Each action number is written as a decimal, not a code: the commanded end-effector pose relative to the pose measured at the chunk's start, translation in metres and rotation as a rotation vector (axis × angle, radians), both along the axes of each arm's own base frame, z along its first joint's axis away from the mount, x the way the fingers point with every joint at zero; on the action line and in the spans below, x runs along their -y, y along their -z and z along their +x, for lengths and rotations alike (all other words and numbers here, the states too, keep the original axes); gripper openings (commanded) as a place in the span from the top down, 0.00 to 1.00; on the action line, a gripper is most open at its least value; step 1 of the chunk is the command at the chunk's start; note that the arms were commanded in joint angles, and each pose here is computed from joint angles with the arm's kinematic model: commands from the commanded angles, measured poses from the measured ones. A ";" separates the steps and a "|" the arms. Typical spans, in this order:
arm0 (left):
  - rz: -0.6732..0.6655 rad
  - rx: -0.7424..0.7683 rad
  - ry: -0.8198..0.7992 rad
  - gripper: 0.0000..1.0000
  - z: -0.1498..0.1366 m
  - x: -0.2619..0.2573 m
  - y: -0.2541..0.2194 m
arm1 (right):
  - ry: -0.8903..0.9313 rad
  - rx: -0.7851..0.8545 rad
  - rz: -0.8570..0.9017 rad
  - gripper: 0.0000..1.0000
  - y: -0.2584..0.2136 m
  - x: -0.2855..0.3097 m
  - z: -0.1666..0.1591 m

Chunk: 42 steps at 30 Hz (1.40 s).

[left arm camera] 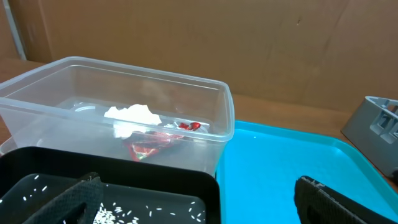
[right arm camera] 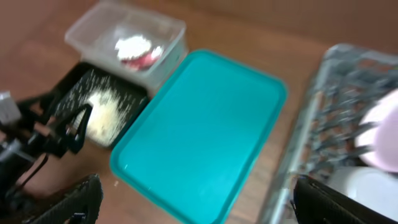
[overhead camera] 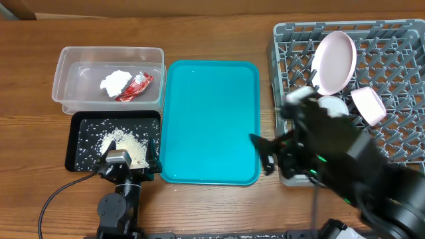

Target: Sort waste into correct bins and load items into the dishwasher

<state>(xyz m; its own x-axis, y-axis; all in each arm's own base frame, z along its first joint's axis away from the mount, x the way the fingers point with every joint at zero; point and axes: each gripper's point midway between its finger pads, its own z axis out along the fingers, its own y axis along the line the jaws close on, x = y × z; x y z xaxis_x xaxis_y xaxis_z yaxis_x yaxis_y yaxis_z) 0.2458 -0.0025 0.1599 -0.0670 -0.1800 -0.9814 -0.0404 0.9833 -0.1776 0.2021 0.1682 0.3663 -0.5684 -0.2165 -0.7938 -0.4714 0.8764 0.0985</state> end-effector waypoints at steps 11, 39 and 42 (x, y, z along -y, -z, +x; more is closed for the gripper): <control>-0.014 0.006 -0.018 0.00 0.000 -0.003 0.001 | 0.470 0.358 0.156 0.00 -0.064 0.126 0.001; -0.014 0.006 -0.018 0.00 0.000 -0.003 0.001 | 0.479 0.586 0.383 0.00 0.174 0.126 0.037; -0.014 0.006 -0.018 0.00 0.000 -0.004 0.001 | 0.482 0.606 0.393 0.00 0.177 0.126 0.040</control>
<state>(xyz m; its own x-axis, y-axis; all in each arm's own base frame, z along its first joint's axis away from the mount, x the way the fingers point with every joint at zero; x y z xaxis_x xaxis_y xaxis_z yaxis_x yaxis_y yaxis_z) 0.2460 -0.0025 0.1579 -0.0708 -0.1793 -0.9812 -0.0410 0.9834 -0.1767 0.2408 0.0425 0.1945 0.0159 0.2894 -0.9571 -0.1273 0.9500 0.2852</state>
